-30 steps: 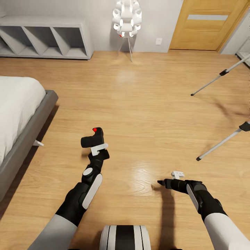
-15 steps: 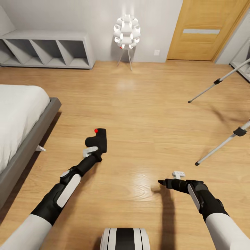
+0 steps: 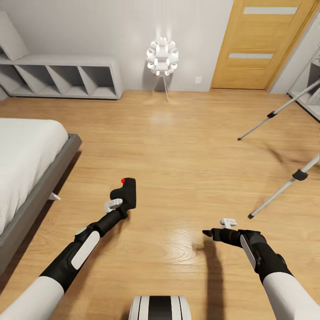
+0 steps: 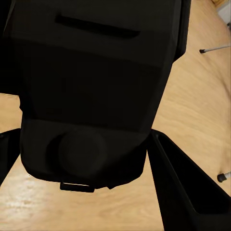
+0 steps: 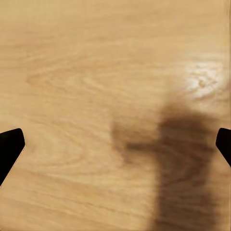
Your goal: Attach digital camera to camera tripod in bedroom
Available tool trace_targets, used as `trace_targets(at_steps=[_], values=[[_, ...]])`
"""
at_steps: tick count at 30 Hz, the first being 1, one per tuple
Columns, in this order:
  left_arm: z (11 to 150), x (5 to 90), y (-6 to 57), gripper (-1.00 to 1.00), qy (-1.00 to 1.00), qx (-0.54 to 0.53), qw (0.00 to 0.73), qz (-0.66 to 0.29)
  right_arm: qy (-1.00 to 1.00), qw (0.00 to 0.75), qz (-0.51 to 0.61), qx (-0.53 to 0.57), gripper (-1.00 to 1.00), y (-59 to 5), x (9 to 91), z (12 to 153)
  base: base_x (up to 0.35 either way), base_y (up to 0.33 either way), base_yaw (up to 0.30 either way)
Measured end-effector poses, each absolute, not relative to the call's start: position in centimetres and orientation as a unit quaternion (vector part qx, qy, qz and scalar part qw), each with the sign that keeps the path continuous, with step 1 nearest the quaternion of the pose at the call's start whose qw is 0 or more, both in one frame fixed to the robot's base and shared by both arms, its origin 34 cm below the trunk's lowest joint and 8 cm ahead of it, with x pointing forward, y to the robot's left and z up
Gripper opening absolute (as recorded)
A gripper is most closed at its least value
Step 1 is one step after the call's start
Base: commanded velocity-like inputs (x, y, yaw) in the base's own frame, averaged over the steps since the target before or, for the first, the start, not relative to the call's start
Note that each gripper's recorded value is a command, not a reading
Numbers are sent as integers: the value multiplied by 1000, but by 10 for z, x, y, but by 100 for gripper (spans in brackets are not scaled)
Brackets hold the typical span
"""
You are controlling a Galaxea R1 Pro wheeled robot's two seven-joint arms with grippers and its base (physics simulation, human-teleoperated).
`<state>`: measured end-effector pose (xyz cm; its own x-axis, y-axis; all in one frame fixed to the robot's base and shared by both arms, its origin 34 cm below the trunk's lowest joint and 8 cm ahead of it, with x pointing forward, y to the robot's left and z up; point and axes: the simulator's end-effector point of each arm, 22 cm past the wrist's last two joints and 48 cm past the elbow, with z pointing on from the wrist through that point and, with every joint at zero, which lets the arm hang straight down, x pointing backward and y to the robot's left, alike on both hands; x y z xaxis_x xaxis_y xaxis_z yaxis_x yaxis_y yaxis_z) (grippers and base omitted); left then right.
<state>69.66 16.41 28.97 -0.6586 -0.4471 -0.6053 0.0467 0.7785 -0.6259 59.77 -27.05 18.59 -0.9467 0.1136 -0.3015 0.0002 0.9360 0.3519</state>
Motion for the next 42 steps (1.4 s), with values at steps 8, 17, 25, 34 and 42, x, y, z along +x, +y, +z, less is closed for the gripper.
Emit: trace_targets(at_steps=[8, 17, 25, 34, 42], values=[[310, 703, 163, -100, 850, -112, 409, -314, 968, 176, 177, 27, 100, -270, 607, 204, 0, 0, 0], [335, 709, 162, -100, 841, -106, 425, -317, 965, 192, 178, 22, 100, -269, 617, 223, 0, 0, 0], [356, 714, 163, -100, 834, -102, 438, -319, 961, 211, 178, 19, 100, -269, 626, 242, 0, 0, 0], [378, 718, 164, -100, 827, -100, 451, -320, 957, 232, 175, 16, 100, -270, 637, 263, 0, 0, 0], [396, 723, 169, -100, 824, -101, 463, -309, 952, 248, 179, 12, 100, -270, 645, 284, 0, 0, 0]])
